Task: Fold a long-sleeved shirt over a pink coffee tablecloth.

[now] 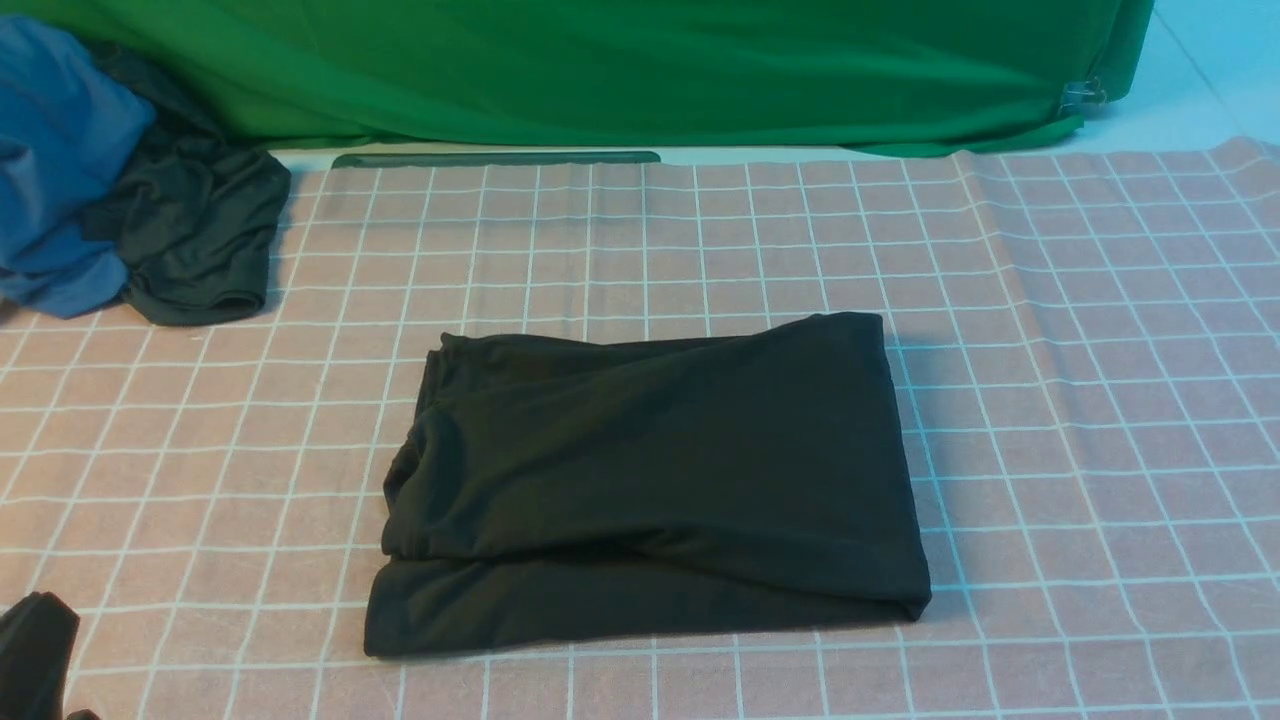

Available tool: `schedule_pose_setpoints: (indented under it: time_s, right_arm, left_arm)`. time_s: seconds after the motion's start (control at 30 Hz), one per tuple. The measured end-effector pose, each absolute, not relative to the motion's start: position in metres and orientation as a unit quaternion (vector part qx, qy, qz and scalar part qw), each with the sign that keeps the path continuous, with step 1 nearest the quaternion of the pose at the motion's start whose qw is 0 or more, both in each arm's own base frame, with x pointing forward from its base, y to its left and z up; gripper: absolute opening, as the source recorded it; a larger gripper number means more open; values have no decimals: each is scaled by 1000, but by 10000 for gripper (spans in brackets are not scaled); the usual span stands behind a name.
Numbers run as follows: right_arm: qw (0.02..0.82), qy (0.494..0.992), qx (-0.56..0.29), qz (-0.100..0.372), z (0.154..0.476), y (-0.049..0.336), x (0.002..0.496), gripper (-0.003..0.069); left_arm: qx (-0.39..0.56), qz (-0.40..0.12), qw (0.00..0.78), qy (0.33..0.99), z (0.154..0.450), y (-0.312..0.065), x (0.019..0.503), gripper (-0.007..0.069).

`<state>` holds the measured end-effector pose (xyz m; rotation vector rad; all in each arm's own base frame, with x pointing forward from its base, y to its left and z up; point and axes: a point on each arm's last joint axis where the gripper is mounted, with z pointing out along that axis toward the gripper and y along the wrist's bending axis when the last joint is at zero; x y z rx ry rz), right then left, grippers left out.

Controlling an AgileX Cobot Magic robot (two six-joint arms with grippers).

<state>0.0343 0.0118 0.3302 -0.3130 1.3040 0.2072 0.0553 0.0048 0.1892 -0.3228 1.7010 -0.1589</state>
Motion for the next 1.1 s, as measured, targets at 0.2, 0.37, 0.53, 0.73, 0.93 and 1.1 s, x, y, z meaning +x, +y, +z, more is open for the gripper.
schedule_pose_setpoints:
  time_s: [0.2,0.37,0.53,0.73,0.93,1.1]
  right_arm:
    - [694,715,-84,-1,239,6,58,202]
    - [647,759,-71,-23,190,2,56,216]
    - [640,765,-71,-26,187,2,55,217]
    - [640,765,-67,-24,187,2,55,227]
    - [640,765,-67,-24,187,2,55,235]
    - [640,765,-67,-24,187,2,55,235]
  left_arm:
    - [-142,-70,645,747,189,5,55,13]
    - [-142,-70,644,748,189,5,55,13]
    - [-142,-69,644,749,189,5,55,13]
    - [-142,-70,644,748,189,5,55,13]
    - [-142,-70,644,748,189,5,55,13]
    - [-142,-70,644,748,189,5,55,13]
